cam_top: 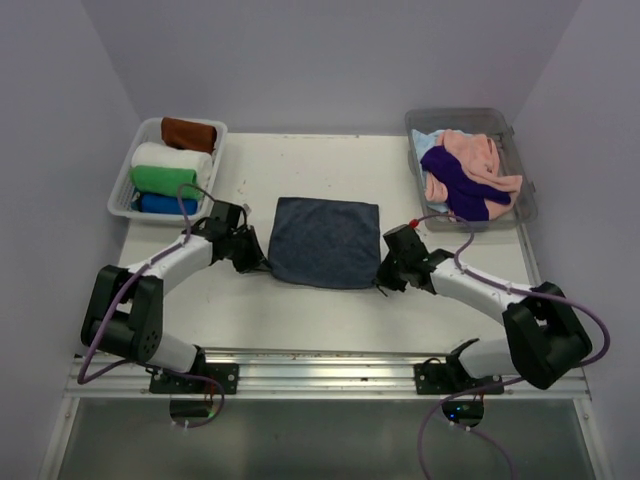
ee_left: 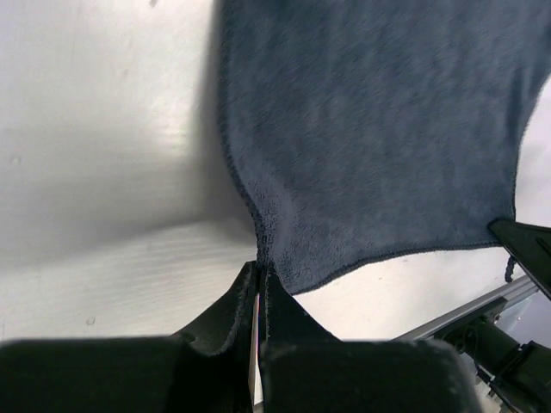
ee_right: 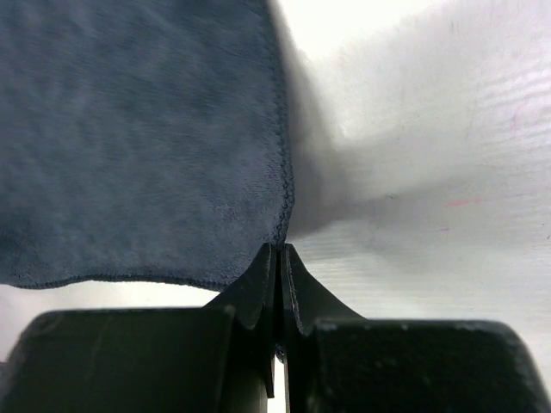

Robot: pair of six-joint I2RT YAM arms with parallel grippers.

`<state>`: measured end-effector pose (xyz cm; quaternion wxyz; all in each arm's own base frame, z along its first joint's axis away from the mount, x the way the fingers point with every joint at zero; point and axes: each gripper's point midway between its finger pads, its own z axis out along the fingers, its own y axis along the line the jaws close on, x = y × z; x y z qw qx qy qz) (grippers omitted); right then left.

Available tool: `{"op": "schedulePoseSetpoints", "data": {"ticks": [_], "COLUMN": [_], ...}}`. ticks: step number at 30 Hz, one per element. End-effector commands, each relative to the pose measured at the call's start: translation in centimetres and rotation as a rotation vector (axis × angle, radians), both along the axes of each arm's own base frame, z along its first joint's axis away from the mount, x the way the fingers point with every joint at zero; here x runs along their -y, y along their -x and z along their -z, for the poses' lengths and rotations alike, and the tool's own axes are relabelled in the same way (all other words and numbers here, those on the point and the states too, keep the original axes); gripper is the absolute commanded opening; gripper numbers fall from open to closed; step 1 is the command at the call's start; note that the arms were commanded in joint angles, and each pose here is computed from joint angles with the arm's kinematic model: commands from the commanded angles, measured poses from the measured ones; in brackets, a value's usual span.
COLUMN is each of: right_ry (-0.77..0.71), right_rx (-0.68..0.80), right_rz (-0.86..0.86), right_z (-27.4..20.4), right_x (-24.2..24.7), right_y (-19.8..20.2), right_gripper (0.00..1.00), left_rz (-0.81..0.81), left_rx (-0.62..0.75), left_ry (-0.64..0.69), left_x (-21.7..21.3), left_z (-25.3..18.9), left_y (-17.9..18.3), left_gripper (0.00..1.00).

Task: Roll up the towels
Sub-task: Flatten the towel

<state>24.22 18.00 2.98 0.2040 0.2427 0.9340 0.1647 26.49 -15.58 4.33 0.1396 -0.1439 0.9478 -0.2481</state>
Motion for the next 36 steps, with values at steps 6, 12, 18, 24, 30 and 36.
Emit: {"op": "schedulePoseSetpoints", "data": {"ticks": [6,12,18,24,30,36], "right_ry": [0.069,0.083,0.051,0.014,-0.033,-0.156], "right_rx": [0.321,0.510,0.675,0.816,0.886,0.854], "right_rz": [0.005,-0.030,-0.092,-0.303,-0.402,-0.506], "right_z": [-10.4,-18.6,-26.2,-32.3,-35.0,-34.4], "right_x": [0.8,0.8,1.0,0.5,1.8,1.8], "right_y": [-5.4,-7.7,-6.9,-3.4,1.6,7.0], "right_gripper": [0.00,0.00,0.00,0.00,0.00,0.00], "left_rz": [0.042,0.039,0.015,0.042,0.035,0.070], "left_rx": [0.254,0.418,0.578,0.701,0.825,0.916], "left_ry": [0.053,0.070,0.033,0.028,0.060,0.098], "left_x": [1.8,2.2,0.9,0.1,-1.1,-1.7], "left_z": [-9.7,-16.6,-23.1,-27.5,-32.1,-35.0], "left_y": [-6.1,-9.1,-9.3,-6.7,-2.2,2.6], "left_gripper": [0.00,0.00,0.00,0.00,0.00,0.00]}}
